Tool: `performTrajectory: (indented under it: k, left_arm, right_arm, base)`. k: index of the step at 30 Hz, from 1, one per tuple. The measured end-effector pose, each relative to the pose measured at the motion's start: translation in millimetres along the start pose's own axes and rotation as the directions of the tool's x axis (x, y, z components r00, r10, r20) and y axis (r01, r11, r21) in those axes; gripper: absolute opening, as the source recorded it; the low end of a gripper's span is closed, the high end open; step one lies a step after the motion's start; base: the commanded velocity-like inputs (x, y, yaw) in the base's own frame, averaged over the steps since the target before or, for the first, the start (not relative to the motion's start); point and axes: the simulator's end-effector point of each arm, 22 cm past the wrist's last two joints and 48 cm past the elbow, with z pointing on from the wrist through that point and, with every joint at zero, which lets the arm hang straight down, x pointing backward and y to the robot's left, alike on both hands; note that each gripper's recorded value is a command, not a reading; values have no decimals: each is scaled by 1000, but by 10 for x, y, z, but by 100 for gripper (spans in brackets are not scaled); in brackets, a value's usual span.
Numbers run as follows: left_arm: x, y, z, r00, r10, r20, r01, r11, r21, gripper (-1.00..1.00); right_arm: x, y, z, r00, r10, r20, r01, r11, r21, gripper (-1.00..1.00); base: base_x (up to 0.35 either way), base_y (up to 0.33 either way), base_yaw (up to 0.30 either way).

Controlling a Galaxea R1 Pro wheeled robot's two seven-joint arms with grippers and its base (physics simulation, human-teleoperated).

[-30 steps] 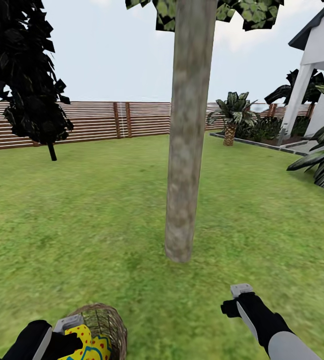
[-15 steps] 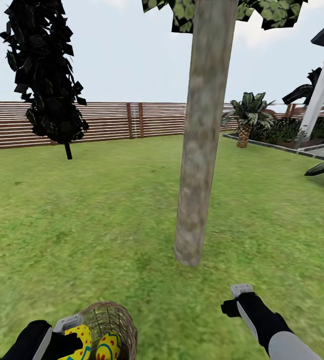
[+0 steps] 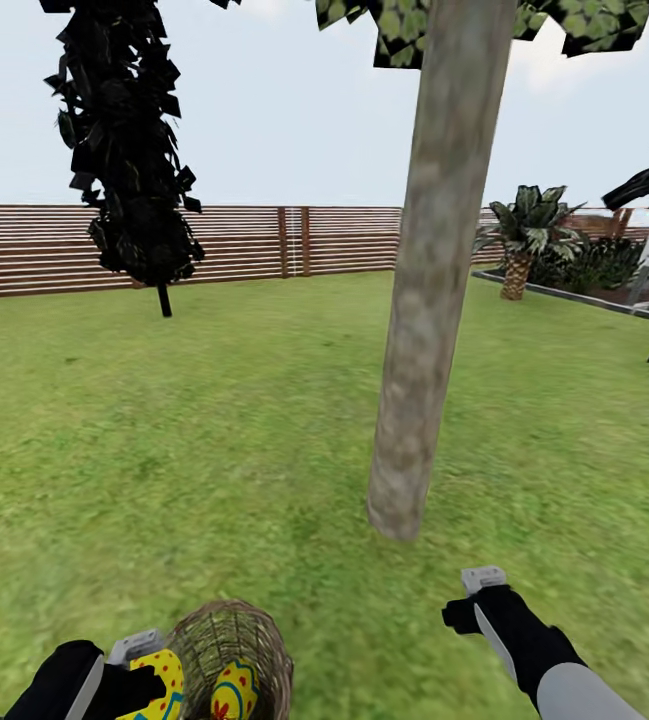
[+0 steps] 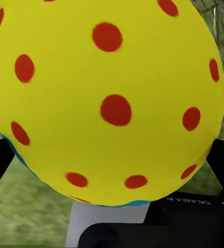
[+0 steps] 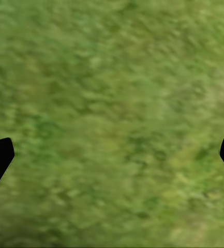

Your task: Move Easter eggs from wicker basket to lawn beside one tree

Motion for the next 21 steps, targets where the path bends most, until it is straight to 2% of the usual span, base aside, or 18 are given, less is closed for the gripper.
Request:
performTrajectory:
  k: [1,3,4,6,8,9,10,11,12,13,14,15,19,20,21]
  left_arm:
    - [-8,4,-19,1000,-2,1,2,1000,0,-100]
    - [-218,36,-77,996,1,89,-1,1000,0,-100]
    - [-423,220,-166,980,-78,183,78,997,6,-100]
    - [-542,293,-274,969,-112,221,112,994,15,-100]
    - [-896,320,-561,944,-100,315,101,995,13,-100]
    - [-987,332,-649,935,-100,341,102,995,12,-100]
    - [-1156,378,-816,912,-113,395,117,993,14,-100]
    - [-1282,390,-947,892,-115,437,120,993,17,-100]
    - [-1358,384,-1029,879,-114,462,118,993,20,-100]
    - [-1479,358,-1157,856,-112,504,114,993,26,-100]
    - [-1566,343,-1263,840,-107,532,111,994,25,-100]
    - [-1620,327,-1337,829,-105,549,109,994,25,-100]
    - [-1690,300,-1466,816,-100,569,104,994,27,-100]
    - [-1975,363,-1708,710,-47,703,79,997,-12,-100]
    - [-2029,372,-1772,684,-36,728,74,997,-21,-100]
  right_arm:
    - [-7,-2,-15,1000,0,0,0,1000,0,100]
    - [-19,-8,-43,1000,0,0,0,1000,0,100]
    - [-26,-12,-57,1000,0,0,0,1000,0,100]
    - [-41,-10,-87,1000,-1,0,1,1000,0,100]
    - [-55,21,-116,1000,-1,0,1,1000,-5,100]
    - [-65,46,-132,1000,-1,0,1,1000,-9,100]
    - [-75,83,-148,1000,-1,1,1,1000,-14,100]
    - [-81,94,-162,1000,-2,1,2,1000,-16,100]
    - [-88,97,-176,1000,-2,1,2,1000,-16,100]
    - [-96,99,-191,1000,-1,1,1,1000,-17,100]
    - [-104,94,-205,1000,-1,1,1,1000,-17,100]
    - [-111,90,-219,1000,-1,1,1,1000,-17,100]
    - [-132,86,-274,1000,0,0,0,1000,-20,100]
    - [-140,91,-289,1000,-1,1,1,1000,-21,100]
    - [-143,94,-302,1000,-1,0,1,1000,-22,100]
  base:
    - [0,0,291]
    - [0,0,291]
    - [0,0,291]
    - [0,0,291]
    - [0,0,291]
    - [0,0,291]
    - [0,0,291]
    - [0,0,291]
    - [0,0,291]
    - [0,0,291]
    - [0,0,291]
    - [0,0,291]
    - [0,0,291]
    - [0,0,291]
    - [0,0,291]
